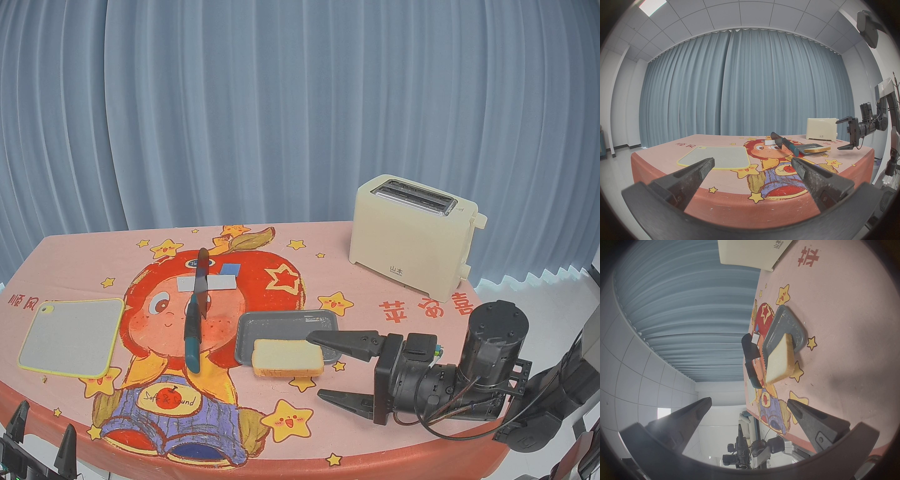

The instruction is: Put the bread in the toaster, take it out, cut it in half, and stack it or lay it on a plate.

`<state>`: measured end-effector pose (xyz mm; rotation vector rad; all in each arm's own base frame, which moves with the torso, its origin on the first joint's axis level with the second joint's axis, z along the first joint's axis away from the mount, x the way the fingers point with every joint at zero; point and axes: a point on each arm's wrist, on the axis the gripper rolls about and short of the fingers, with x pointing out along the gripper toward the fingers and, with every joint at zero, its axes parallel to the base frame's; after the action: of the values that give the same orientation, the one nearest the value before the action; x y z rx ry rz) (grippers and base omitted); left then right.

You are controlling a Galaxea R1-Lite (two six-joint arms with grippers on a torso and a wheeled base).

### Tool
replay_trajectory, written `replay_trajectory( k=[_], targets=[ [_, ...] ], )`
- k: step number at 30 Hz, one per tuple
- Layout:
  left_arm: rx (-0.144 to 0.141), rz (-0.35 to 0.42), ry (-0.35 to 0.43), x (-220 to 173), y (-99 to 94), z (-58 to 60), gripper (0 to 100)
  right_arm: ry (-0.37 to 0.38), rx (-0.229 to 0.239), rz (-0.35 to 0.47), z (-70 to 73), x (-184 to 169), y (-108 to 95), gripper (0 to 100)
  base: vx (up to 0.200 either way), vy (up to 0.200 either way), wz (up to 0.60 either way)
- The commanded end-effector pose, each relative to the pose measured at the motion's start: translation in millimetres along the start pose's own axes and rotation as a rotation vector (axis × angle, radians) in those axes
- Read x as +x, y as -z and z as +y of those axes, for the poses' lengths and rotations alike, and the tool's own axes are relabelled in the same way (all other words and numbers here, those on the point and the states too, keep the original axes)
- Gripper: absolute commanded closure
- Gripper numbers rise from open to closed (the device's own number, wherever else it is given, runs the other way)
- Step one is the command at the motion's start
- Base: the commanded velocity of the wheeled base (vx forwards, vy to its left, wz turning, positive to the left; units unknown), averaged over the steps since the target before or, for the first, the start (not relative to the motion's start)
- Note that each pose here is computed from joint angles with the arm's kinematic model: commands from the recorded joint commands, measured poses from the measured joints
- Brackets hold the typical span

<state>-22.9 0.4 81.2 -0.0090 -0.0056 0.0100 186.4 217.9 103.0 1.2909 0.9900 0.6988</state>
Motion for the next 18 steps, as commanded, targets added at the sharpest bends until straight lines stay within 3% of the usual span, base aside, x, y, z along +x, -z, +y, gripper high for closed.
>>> replay_trajectory(
  k=[1,10,18],
  targets=[
    [0.0,0.018,-0.001,1.3,4.9,0.0,0,0.01,0.003,0.0,-3.2,5.0,-2.3,0,0.0,0.0,0.0],
    [0.0,0.018,-0.001,1.3,4.9,0.0,0,0.047,0.017,-0.015,-15.4,18.0,-10.2,0,0.0,0.0,0.0],
    [0.0,0.018,-0.001,1.3,4.9,0.0,0,0.051,0.038,-0.067,-21.1,26.1,-33.1,0,0.0,0.0,0.0]
  ],
)
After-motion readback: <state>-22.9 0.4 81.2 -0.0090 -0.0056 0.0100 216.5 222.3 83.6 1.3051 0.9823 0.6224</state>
